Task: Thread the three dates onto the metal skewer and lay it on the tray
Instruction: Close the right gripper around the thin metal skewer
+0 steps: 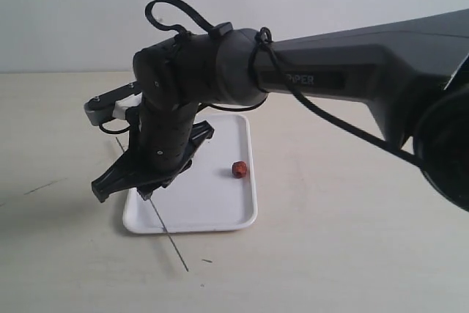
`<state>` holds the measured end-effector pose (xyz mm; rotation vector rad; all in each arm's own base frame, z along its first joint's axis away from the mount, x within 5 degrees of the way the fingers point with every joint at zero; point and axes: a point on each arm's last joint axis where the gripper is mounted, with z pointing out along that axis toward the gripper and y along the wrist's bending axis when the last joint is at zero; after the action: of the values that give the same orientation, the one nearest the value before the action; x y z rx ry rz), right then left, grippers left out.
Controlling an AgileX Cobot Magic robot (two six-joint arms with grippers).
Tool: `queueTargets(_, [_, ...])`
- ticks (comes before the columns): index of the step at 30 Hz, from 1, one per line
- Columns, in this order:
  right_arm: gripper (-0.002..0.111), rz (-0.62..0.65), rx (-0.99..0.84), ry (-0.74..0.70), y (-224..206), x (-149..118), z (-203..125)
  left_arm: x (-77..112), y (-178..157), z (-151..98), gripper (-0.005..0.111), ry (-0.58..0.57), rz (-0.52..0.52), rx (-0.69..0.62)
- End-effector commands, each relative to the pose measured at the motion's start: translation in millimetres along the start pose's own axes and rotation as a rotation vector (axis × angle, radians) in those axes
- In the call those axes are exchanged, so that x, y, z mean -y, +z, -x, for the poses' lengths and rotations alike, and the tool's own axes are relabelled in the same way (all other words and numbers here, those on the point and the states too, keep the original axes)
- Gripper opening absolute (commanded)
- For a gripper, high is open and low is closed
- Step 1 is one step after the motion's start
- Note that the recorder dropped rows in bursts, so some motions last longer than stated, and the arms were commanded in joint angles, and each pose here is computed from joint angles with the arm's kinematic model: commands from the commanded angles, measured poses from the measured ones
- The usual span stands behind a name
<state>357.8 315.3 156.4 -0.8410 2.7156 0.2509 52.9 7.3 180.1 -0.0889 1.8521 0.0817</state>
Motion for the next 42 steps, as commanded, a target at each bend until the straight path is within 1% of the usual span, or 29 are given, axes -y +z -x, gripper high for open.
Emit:
queueTargets(1, [0.038,-0.009,-0.005,-0.003,8,3,1,-0.1,0,1,0.0,-0.006,0.001,0.012])
queueTargets(27, [0.038,-0.015,-0.027,-0.007,12,4,-1,-0.1,0,1,0.0,-0.006,0.001,0.012])
queueTargets(36, [0.038,-0.013,-0.003,-0.037,13,4,1,-0.1,0,1,0.0,-0.006,0.001,0.012])
queueTargets(42, [0.038,-0.017,-0.049,-0.042,27,5,-5,-0.1,0,1,0.0,-0.006,0.001,0.012])
